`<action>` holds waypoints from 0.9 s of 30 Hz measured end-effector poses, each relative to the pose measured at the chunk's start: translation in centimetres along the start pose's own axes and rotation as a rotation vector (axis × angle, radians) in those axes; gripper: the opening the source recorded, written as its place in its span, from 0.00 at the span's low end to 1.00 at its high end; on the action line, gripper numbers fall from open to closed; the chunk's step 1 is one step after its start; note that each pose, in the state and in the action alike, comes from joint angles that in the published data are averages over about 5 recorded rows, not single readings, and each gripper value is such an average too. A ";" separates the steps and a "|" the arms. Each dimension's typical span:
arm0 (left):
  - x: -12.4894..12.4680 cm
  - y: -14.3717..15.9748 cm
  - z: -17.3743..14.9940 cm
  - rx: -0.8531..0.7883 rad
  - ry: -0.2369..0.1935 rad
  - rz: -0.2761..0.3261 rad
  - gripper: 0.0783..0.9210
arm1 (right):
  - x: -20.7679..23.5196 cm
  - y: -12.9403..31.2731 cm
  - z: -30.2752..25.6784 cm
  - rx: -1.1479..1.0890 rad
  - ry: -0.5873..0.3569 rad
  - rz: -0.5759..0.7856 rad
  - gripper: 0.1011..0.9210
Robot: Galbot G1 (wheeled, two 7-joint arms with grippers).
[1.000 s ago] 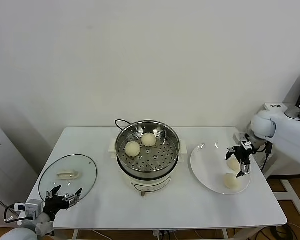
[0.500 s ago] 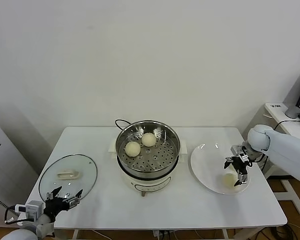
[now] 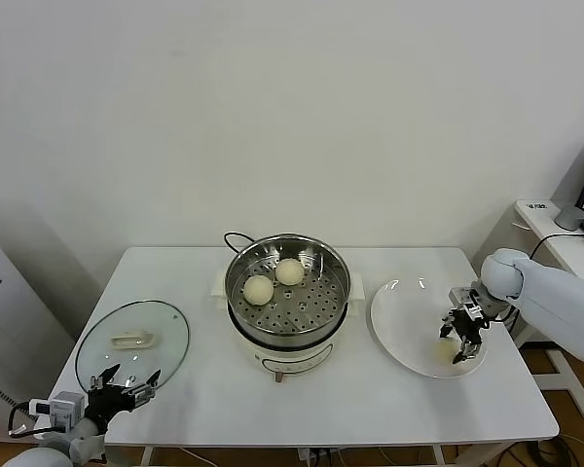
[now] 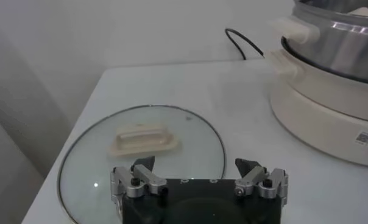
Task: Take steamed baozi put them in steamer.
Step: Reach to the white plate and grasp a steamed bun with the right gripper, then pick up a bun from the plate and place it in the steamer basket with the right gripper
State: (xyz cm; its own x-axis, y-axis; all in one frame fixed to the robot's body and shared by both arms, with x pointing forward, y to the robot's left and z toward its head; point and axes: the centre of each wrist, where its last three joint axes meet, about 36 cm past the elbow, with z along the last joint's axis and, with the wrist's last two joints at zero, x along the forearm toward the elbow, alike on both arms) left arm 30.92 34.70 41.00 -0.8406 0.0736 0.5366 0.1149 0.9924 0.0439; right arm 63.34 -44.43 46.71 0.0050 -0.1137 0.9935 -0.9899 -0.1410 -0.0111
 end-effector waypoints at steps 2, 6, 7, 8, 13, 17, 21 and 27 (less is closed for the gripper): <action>0.0 0.0 0.0 0.000 0.000 -0.001 0.88 | 0.1 0.1 0.0 0.000 0.000 -0.004 0.45; 0.1 0.1 0.0 0.000 0.001 -0.003 0.88 | 0.6 0.2 0.1 -0.001 -0.001 -0.015 0.41; 0.1 0.1 0.0 0.000 0.001 -0.004 0.88 | 0.8 0.2 0.1 -0.001 -0.002 -0.017 0.41; 0.1 0.1 0.0 0.000 0.001 -0.004 0.88 | 1.1 0.2 0.0 0.000 -0.003 -0.018 0.41; 0.1 0.1 0.0 -0.002 0.001 -0.004 0.88 | 3.8 -0.7 -1.0 0.028 -0.012 -0.006 0.41; 0.1 0.1 -0.1 -0.005 0.000 -0.004 0.88 | 7.4 -2.1 -2.4 0.066 -0.024 0.028 0.41; 0.0 0.1 -0.1 -0.008 0.002 -0.003 0.88 | 11.7 -4.2 -4.7 0.131 -0.048 0.076 0.41; -0.1 0.0 -0.1 -0.009 0.002 0.002 0.88 | 17.9 -7.4 -10.1 0.293 -0.097 0.154 0.41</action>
State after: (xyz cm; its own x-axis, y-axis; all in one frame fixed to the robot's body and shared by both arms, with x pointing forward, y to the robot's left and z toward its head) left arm 31.09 34.68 41.03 -0.8394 0.0756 0.5382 0.1215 0.9913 0.0503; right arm 69.35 -35.46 65.72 -0.1140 -0.2470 0.9623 -0.8977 -0.3893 -0.2063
